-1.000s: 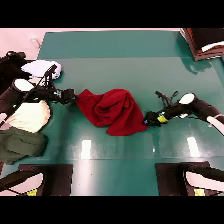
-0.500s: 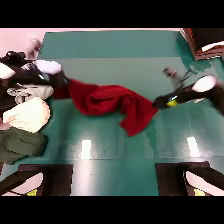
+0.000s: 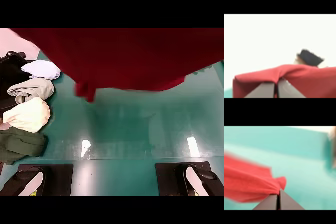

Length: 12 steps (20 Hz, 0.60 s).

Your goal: Fold the shirts.

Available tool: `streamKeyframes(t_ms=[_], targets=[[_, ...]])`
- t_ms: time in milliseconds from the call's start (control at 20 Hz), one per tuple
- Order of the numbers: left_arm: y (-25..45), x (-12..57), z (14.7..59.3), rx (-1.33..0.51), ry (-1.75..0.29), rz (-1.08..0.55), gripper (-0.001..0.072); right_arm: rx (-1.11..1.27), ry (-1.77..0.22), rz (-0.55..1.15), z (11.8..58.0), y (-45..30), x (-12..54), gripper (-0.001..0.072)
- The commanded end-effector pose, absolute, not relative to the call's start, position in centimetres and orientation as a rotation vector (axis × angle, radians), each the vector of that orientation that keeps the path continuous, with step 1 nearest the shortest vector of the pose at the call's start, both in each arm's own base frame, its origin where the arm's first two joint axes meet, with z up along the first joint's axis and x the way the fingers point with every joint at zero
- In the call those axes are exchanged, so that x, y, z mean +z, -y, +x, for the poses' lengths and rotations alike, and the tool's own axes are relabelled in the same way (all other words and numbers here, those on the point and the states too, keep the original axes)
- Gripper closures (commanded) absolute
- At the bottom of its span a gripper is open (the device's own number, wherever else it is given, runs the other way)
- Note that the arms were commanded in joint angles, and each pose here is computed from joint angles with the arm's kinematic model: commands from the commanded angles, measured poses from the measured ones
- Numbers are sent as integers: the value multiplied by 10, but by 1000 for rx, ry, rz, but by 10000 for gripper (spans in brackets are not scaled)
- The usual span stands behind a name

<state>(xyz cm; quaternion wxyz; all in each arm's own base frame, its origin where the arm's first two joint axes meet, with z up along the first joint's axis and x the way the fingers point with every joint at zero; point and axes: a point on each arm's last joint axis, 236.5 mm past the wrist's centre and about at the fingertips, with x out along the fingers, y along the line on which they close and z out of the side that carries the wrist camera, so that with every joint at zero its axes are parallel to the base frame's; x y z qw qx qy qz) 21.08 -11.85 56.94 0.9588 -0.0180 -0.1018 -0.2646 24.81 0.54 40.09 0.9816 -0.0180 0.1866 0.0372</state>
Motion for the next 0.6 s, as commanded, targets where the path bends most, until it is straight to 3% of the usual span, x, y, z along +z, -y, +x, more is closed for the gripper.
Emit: streamKeyframes(t_ms=[0, 150, 250, 550], targets=[[108, 606, 170, -475, 345, 17, 687, -27, -350, -55, 222, 8, 426, 700], [100, 582, 209, -445, 248, -5, 687, 16, -433, -5, 247, 10, 412, 700], [100, 540, 259, -451, 100, -47, 687, 81, -577, 55, 275, 5, 377, 701], [122, 325, 404, -524, -551, -167, 686, 55, -1171, 119, 343, 20, 187, 701]])
